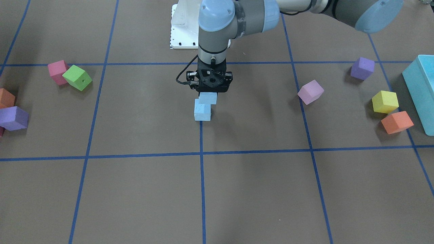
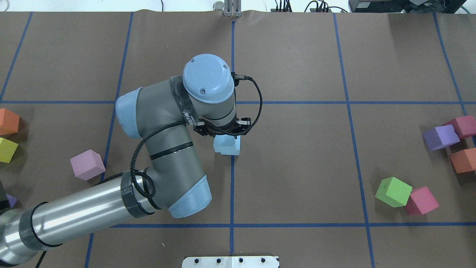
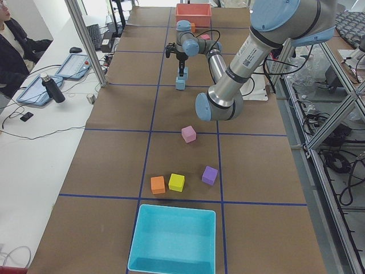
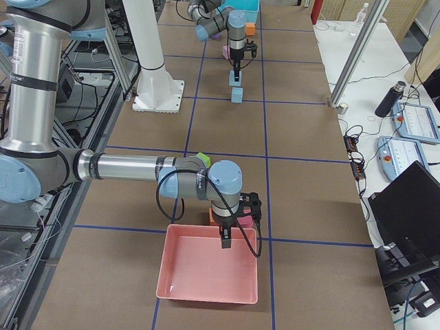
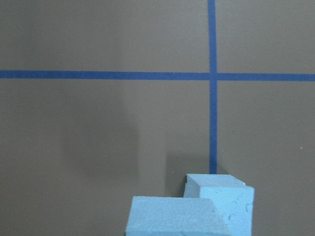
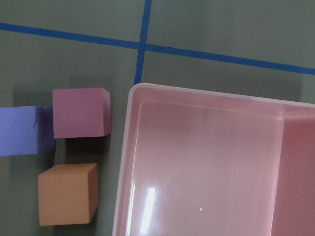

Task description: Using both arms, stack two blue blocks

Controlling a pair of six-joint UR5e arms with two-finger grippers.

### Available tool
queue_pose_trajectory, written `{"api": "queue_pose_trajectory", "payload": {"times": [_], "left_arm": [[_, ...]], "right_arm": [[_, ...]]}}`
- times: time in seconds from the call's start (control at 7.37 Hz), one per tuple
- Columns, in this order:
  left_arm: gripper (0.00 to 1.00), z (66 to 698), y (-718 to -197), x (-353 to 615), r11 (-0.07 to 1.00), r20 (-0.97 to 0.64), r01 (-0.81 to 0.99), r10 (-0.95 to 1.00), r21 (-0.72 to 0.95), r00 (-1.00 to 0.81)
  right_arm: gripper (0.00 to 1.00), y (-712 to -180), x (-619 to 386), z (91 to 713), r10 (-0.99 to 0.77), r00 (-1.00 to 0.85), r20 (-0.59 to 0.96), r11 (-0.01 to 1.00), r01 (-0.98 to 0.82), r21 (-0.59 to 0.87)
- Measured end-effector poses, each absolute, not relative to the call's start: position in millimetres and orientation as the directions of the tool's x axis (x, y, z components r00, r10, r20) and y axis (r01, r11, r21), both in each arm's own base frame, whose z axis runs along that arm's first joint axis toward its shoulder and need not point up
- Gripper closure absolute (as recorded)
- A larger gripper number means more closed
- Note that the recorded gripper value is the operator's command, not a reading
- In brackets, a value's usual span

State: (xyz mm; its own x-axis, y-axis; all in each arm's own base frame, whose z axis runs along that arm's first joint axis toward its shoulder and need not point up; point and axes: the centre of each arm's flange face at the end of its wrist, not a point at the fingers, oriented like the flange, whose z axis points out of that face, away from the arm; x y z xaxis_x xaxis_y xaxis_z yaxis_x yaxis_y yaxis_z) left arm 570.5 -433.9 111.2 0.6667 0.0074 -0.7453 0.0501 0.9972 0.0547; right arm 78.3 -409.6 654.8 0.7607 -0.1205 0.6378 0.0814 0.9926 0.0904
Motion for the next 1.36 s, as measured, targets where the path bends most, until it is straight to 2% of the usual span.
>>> {"api": "queue_pose_trajectory", "payload": {"times": [1.36], "left_arm": [[0.72,120,-455,579,0.995,-0.715,0.036,0.040,0.091,0.698]], "right_arm": [[0.00,-408,78,656,-0.114,0.759,0.640,0.993,0.078,0.085]]}}
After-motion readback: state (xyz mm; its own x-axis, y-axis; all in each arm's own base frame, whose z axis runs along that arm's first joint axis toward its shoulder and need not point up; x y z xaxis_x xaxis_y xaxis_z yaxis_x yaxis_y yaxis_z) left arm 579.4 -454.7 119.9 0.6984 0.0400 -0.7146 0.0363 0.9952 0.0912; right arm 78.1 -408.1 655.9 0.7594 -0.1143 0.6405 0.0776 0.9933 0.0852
